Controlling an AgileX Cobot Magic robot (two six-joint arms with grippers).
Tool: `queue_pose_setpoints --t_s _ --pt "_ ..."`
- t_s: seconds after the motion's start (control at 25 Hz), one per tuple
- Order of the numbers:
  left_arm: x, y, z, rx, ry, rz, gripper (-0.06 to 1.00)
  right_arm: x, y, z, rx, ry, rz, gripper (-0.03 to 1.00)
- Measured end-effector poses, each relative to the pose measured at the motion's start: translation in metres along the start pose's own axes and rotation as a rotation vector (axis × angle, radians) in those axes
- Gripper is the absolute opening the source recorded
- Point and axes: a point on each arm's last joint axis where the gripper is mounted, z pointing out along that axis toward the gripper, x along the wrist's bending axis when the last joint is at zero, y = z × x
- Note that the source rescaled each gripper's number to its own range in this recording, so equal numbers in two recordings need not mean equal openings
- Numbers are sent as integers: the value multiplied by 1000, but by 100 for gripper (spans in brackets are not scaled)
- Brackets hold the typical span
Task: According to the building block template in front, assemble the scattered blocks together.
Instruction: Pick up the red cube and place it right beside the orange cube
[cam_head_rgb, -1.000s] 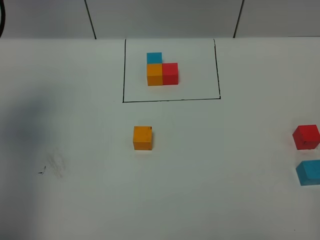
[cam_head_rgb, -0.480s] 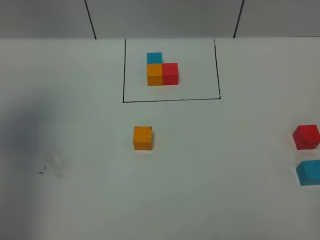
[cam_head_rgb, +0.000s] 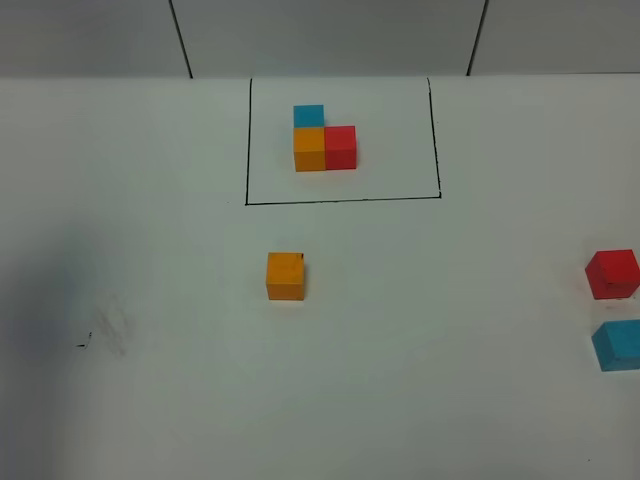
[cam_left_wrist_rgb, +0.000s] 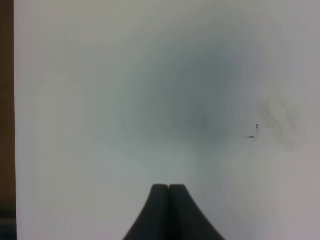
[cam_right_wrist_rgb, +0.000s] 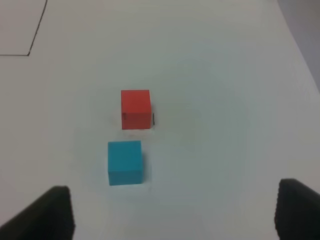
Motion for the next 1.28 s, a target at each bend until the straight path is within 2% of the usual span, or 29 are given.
queue_pose_setpoints --t_s 0.24,0.6,1.08,1.28 --pt "-1 -21 -15 -42 4 -6 0 0 0 0 0 0 0 80" --pt "-5 -59 -14 -23 2 -3 0 0 0 0 0 0 0 80" --pt "-10 -108 -25 -91 7 -13 0 0 0 0 0 0 0 80" --pt "-14 -132 -19 -90 7 -13 0 0 0 0 0 0 0 80"
